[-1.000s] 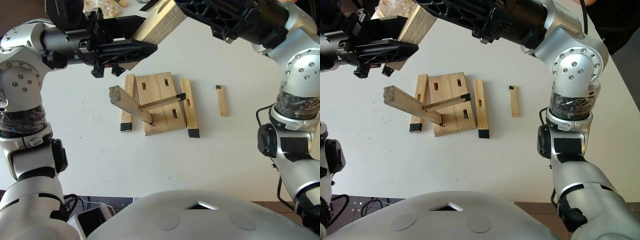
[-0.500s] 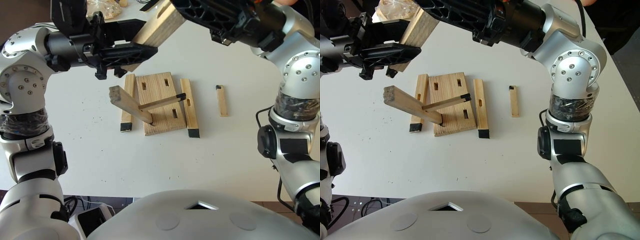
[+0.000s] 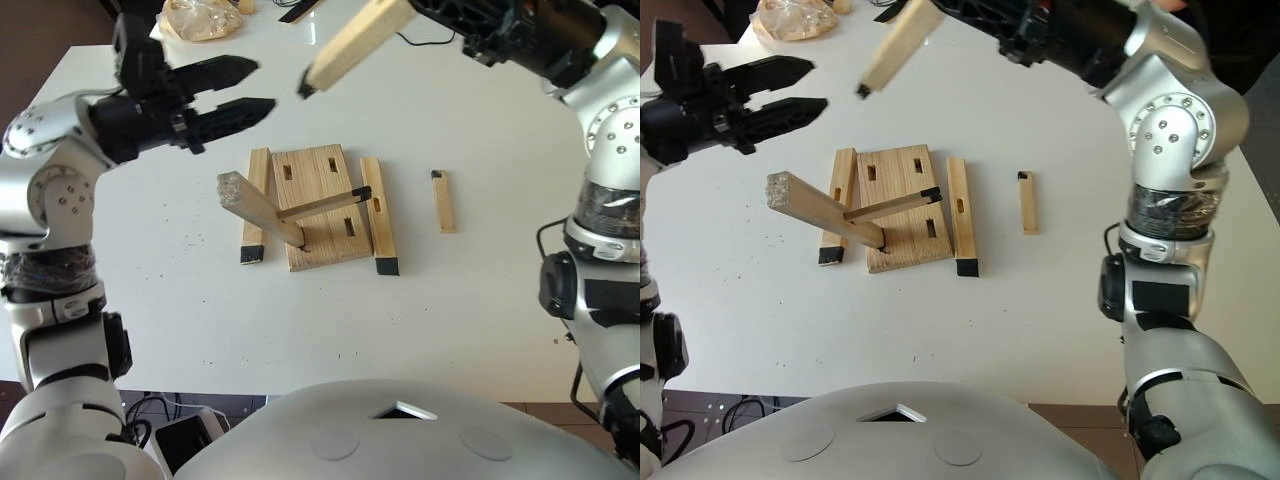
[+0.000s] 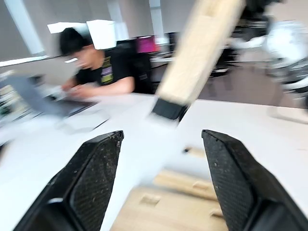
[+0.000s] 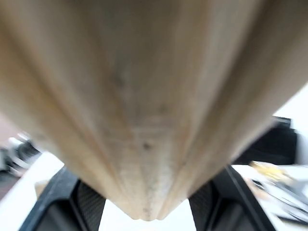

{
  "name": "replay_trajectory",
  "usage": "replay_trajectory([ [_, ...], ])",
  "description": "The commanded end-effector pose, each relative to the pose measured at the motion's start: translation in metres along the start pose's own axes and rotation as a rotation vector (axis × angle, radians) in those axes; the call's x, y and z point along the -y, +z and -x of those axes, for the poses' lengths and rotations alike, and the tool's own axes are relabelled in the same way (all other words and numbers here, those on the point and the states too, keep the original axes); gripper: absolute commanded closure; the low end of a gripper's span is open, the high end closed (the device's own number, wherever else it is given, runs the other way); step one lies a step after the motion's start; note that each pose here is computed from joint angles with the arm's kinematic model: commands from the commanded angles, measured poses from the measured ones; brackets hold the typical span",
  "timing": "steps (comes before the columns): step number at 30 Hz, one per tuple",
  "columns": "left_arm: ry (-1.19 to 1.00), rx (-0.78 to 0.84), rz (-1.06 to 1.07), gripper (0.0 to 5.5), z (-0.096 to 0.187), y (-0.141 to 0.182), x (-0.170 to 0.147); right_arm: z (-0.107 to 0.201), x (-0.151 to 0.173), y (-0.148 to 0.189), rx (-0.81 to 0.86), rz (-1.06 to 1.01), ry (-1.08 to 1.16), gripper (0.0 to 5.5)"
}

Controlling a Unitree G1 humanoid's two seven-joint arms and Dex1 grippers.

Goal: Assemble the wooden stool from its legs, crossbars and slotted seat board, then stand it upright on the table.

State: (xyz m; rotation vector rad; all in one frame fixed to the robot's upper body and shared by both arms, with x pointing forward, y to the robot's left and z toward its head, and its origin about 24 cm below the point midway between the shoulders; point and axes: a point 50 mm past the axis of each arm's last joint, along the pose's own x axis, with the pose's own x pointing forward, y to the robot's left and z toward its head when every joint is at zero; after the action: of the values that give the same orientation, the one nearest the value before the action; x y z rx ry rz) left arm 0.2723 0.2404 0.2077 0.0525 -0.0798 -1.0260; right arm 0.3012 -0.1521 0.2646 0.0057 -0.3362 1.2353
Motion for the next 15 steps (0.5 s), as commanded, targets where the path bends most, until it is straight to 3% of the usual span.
replay_trajectory([
  [1, 0.229, 0.065, 0.011, 2.48, 0.018, -0.012, -0.005, 0.018, 0.002, -0.044, -0.227, 0.102, -0.039, 3.46],
  [4, 0.509, 0.252, 0.108, 2.48, 0.018, -0.025, -0.011, 0.021, -0.009, -0.079, -0.323, 0.095, 0.006, 3.46],
  [8, 0.865, 0.474, 0.414, 2.48, -0.005, -0.067, -0.005, 0.028, -0.038, -0.109, -0.376, 0.052, 0.081, 3.46],
  [11, 1.091, 0.484, 0.576, 2.48, -0.015, -0.096, 0.000, 0.032, -0.051, -0.109, -0.351, -0.007, 0.133, 3.46],
  [15, 1.230, 0.455, 0.614, 2.48, -0.013, -0.113, 0.003, 0.032, -0.062, -0.107, -0.328, -0.066, 0.217, 3.46],
])
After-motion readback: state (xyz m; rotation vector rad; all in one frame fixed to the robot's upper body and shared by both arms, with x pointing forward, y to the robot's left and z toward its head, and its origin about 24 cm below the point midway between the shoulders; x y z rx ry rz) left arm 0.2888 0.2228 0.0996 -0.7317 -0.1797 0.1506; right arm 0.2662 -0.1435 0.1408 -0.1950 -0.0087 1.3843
